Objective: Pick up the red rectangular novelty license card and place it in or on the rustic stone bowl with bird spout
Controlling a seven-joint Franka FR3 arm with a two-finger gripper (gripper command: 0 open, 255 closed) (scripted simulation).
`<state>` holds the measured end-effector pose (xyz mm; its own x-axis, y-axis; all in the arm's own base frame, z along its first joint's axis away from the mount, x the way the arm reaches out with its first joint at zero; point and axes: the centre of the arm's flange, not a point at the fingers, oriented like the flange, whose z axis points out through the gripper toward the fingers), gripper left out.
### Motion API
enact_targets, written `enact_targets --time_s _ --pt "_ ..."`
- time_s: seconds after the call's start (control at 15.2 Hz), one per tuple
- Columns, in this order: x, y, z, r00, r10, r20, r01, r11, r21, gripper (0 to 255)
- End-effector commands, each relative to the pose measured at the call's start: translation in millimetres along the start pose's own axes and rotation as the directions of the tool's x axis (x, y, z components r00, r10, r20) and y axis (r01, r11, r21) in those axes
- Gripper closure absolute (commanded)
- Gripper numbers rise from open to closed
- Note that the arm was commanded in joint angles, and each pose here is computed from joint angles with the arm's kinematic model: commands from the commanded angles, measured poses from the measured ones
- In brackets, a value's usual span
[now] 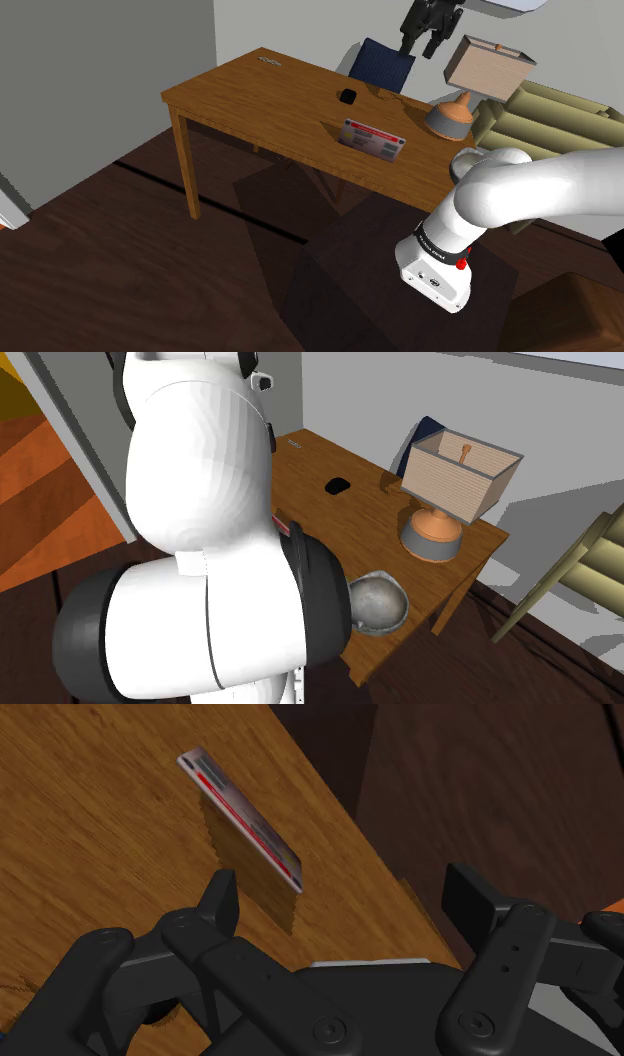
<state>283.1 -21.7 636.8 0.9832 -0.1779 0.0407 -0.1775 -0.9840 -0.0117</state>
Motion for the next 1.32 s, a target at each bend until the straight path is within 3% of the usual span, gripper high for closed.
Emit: enact_targets --time_s 0.0,0.26,0.53,0.79,1.19,1.25 --pt "0 0 0 1.0 0.0 0.0 0.0 1.0 0.0 0" --pt "1 24 47 0.99 -0.144 -0.012 0.144 0.99 0.007 0" --pt "7 48 95 0.958 -0.284 -0.026 0.285 0.959 0.013 0" --pt "16 70 143 0.907 -0.419 -0.039 0.419 0.908 0.016 0" --pt "35 98 211 0.802 -0.594 -0.06 0.596 0.803 0.018 0" --pt "35 98 216 0.802 -0.594 -0.06 0.596 0.803 0.018 0"
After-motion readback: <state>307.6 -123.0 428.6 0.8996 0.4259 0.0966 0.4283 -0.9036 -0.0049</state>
